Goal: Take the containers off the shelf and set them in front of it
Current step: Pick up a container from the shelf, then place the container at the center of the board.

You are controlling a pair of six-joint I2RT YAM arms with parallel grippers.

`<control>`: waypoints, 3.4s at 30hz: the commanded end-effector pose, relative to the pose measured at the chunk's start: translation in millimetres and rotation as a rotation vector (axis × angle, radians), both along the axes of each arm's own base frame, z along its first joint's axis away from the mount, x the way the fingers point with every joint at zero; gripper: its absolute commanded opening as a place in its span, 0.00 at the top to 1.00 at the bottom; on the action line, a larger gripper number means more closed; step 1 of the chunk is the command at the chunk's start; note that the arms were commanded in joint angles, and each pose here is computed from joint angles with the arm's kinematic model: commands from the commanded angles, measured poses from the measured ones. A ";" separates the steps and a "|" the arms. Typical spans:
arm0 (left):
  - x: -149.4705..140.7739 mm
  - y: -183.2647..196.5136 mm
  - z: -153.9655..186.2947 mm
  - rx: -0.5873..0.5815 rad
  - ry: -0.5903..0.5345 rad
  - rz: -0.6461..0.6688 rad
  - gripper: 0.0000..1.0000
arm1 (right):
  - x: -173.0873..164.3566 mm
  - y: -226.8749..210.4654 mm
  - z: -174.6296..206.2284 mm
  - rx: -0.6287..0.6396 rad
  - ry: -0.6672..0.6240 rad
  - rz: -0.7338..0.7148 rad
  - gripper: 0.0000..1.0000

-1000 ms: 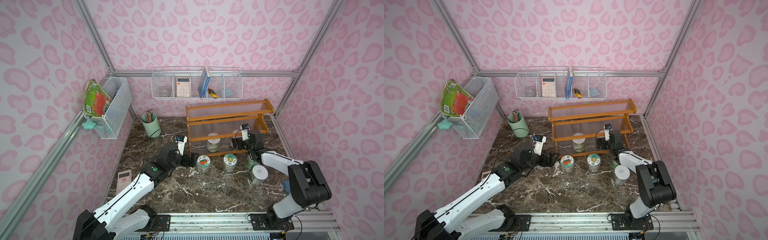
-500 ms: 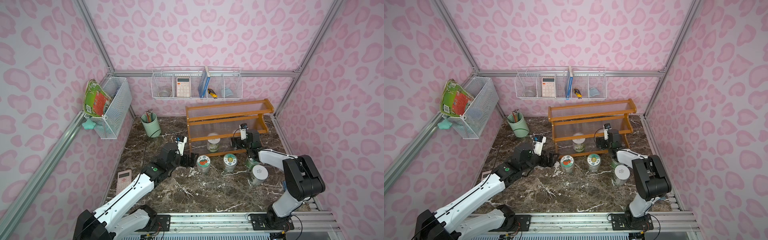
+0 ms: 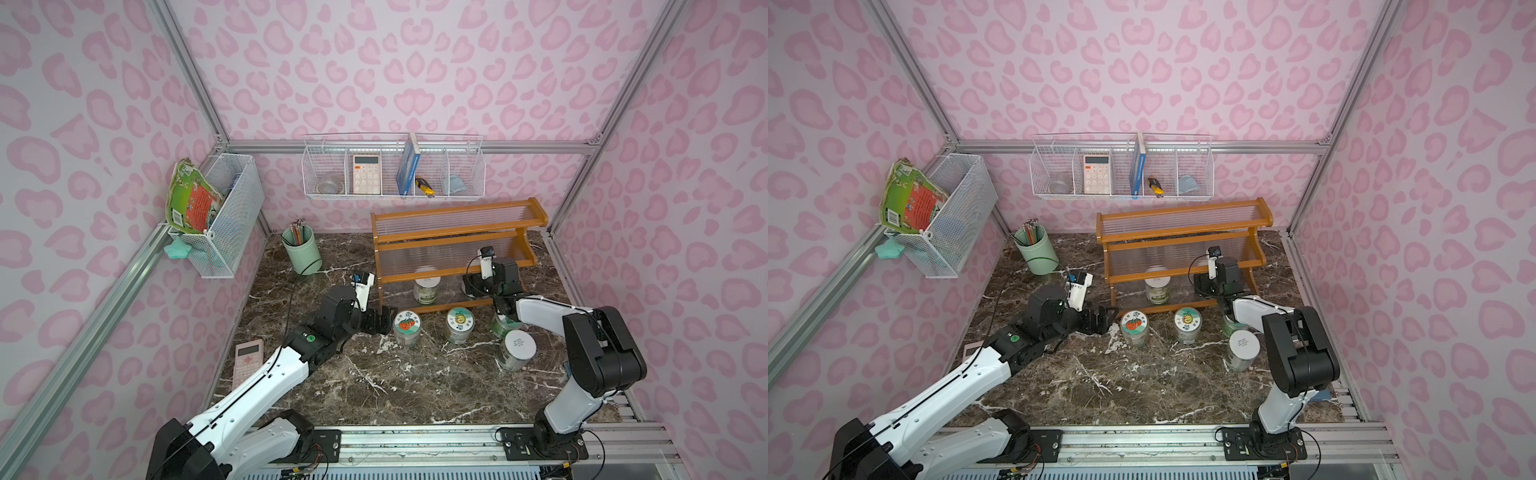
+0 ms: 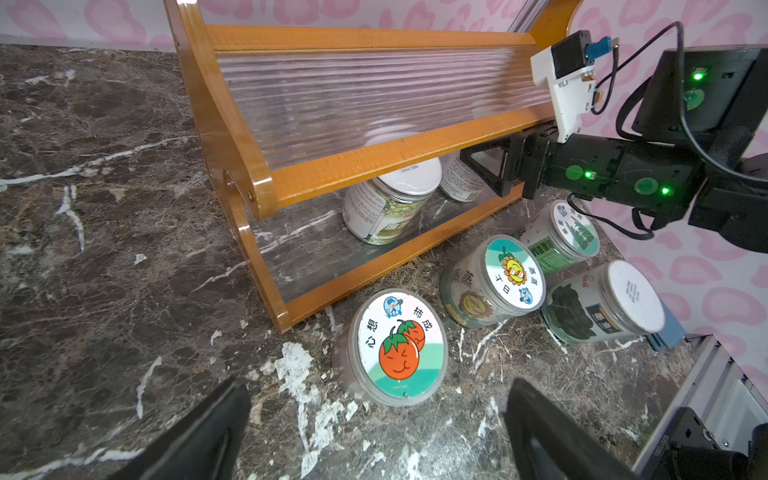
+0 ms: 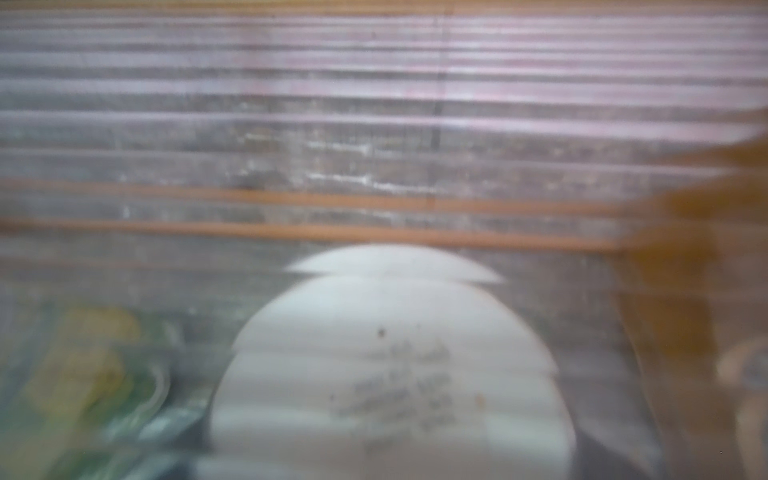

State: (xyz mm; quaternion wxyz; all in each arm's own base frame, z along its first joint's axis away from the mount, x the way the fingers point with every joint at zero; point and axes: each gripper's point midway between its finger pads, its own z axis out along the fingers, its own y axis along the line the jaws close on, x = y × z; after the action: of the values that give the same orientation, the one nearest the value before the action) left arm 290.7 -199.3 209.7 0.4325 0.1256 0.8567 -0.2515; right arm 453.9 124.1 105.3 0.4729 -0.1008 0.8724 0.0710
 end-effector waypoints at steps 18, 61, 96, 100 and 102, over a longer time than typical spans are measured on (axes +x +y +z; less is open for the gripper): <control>0.9 -0.7 10.0 -0.022 -0.016 0.003 0.01 | -29.1 -5.9 23.2 -0.004 -0.014 0.005 0.20; 1.8 -2.2 12.7 -0.025 -0.012 0.000 0.01 | -170.8 17.0 120.6 0.056 -0.149 0.102 0.22; -5.0 5.5 11.6 -0.022 -0.006 0.023 0.00 | -266.5 59.9 18.1 0.115 0.018 0.095 0.22; -4.9 5.8 10.4 -0.019 -0.003 0.024 0.00 | -265.8 61.8 10.8 0.117 0.009 0.102 0.22; -4.5 5.8 10.0 -0.017 -0.002 0.025 0.00 | -265.2 61.9 6.4 0.106 0.009 0.101 0.21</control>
State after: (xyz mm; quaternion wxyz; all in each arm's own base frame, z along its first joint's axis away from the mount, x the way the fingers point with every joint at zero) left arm 285.2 -194.2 219.4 0.4364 0.1141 0.8555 -0.2544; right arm 182.4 180.2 102.2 0.4473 -0.1382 0.8746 0.1258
